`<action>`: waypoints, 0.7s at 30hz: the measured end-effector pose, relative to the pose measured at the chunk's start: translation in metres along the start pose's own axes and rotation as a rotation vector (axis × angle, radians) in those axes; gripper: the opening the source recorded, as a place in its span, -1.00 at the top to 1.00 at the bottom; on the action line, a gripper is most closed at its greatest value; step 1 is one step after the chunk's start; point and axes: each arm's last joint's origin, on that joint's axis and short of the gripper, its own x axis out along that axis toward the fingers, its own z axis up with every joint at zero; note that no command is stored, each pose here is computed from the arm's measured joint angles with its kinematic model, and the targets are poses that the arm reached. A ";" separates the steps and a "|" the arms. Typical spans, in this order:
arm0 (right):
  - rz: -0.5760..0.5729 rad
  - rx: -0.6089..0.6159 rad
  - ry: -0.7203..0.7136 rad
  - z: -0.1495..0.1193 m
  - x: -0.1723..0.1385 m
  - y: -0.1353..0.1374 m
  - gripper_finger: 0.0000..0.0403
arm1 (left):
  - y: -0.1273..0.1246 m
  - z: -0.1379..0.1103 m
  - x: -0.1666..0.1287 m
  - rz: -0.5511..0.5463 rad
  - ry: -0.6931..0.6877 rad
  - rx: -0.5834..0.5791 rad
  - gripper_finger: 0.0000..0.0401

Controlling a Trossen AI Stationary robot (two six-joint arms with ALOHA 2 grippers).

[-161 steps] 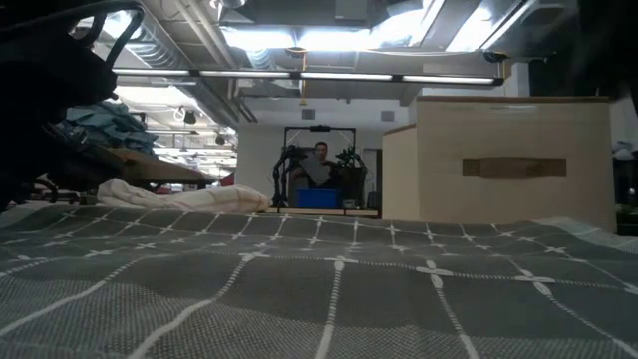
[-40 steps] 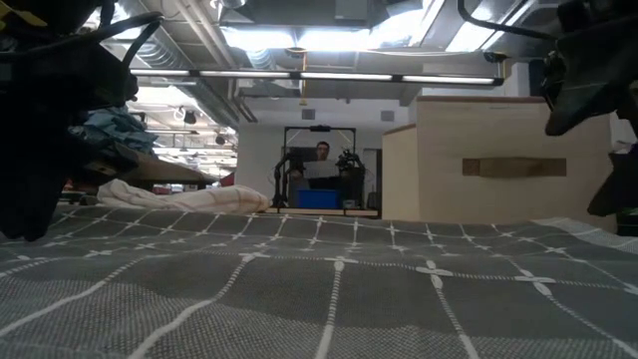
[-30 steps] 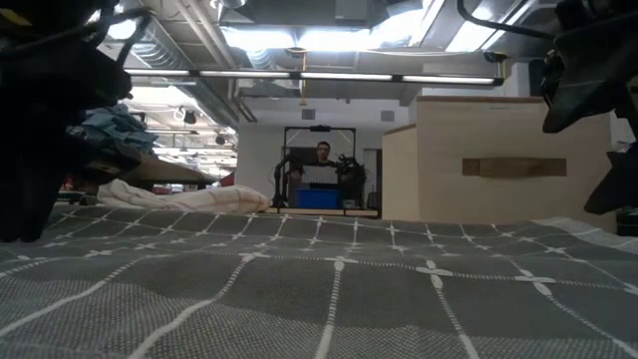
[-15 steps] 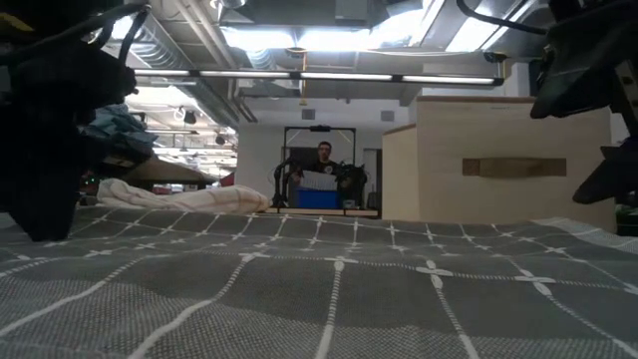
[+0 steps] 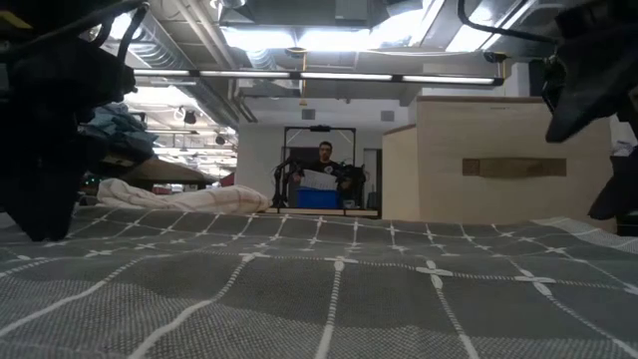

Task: Fold towel
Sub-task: Fold the gray white kitchen towel

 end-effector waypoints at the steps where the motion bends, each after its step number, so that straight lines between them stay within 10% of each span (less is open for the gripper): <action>1: -0.015 -0.006 -0.002 0.000 0.000 -0.002 -0.82 | 0.000 0.001 0.000 -0.001 -0.007 0.000 0.83; 21: -0.006 -0.006 -0.048 0.001 0.000 -0.001 -0.82 | -0.001 0.007 0.000 -0.010 -0.075 -0.005 0.83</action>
